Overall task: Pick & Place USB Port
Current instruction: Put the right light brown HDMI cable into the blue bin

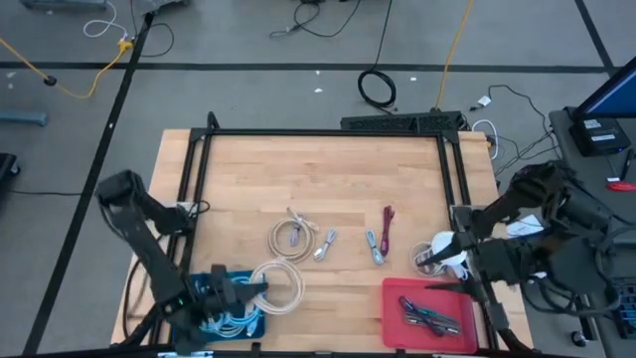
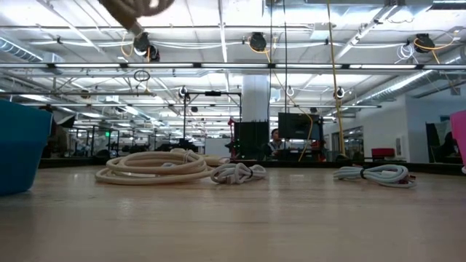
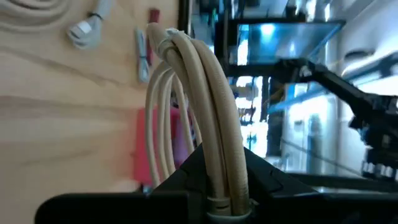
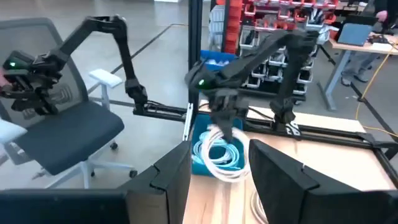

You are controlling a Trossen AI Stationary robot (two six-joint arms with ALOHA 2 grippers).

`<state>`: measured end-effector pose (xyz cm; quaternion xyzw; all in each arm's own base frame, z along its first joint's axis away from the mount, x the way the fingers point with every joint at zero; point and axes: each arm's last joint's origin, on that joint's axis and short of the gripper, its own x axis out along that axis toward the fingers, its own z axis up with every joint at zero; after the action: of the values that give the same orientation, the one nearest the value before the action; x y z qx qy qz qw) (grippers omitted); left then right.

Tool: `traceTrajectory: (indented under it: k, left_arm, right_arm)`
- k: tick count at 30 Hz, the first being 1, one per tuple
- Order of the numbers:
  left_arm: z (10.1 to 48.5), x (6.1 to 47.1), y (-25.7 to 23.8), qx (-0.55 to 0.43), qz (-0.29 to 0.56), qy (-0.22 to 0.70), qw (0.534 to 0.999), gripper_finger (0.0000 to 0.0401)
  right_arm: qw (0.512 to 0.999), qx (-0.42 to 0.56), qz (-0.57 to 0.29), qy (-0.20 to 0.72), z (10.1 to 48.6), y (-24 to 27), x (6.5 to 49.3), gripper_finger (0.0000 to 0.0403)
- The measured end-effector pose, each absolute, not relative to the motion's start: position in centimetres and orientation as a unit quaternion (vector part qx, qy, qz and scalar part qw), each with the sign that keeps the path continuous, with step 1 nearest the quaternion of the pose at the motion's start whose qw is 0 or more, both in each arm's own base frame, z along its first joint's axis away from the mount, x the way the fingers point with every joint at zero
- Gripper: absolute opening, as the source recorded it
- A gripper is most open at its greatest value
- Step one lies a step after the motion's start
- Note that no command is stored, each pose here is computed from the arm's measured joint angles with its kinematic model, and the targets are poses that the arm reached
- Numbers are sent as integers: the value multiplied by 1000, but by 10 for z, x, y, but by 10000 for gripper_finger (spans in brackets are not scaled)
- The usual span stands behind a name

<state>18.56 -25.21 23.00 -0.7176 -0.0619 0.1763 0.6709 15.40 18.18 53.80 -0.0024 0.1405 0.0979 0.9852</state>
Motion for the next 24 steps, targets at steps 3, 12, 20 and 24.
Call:
traceTrajectory:
  k: [3,12,20,24]
  left_arm:
    - [212,189,-262,-698,186,-99,684,49]
    - [221,195,-263,-710,187,-47,677,49]
    - [262,194,-241,-602,302,237,700,49]
    - [308,191,-232,-520,320,289,737,49]
  right_arm:
    - [984,-7,98,151,536,180,151,153]
    - [979,-23,90,183,515,191,159,150]
    - [972,-35,77,218,490,202,167,149]
    - [969,-36,69,235,477,207,171,147]
